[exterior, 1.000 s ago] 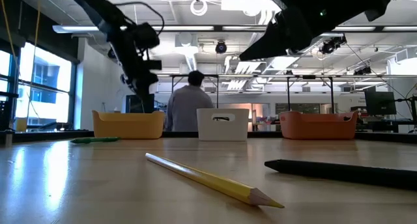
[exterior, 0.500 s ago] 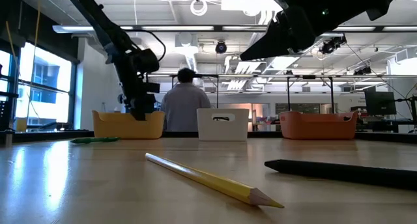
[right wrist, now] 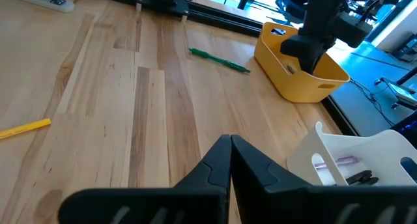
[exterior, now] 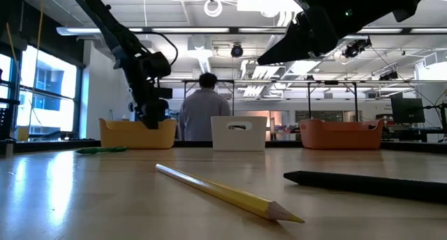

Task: Sort crayons/erasers/pens/pencils in bins
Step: Put the gray crayon into the yellow bin, then put the black pen into the white bin

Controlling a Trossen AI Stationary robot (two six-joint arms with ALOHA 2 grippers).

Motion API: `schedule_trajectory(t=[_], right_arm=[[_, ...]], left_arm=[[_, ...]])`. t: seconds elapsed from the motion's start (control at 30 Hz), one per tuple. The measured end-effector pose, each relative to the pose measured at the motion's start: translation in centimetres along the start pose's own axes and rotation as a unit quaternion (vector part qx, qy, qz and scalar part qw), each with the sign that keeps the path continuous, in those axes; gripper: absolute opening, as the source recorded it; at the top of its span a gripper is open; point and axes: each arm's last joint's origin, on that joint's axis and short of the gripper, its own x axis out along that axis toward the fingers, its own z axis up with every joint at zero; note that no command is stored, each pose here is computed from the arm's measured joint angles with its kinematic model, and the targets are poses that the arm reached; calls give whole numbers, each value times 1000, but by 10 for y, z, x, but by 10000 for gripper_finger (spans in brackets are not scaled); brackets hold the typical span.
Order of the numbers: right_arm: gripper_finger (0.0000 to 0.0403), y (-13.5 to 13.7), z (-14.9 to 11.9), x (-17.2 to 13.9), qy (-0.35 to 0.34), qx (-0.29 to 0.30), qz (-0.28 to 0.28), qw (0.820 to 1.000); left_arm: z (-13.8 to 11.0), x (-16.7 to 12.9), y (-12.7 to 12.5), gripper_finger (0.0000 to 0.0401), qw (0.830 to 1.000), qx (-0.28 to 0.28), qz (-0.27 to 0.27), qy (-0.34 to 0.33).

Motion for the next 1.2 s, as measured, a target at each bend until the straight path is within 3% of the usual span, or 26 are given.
schedule_trajectory(t=[0.23, 0.4, 0.53, 0.77, 0.93, 1.2], right_arm=[[0, 0, 0, 0, 0, 0, 0, 1000], [0, 0, 0, 0, 0, 0, 0, 1000], [0, 0, 0, 0, 1, 0, 0, 1000], [0, 0, 0, 0, 0, 4, 0, 1000], [0, 0, 0, 0, -1, 17, 2, 1000], [0, 4, 2, -1, -4, 70, 50, 996]], left_arm=[[0, 0, 2, 71, 1000, 8, 29, 4], [2, -14, 4, 42, 998, 17, 53, -6], [5, -37, -2, 7, 996, 23, 58, -60], [-8, -70, -33, 4, 979, 36, 14, -200], [-25, -87, -63, 1, 944, 43, -44, -325], [-57, -105, -113, 0, 857, 70, -155, -485]])
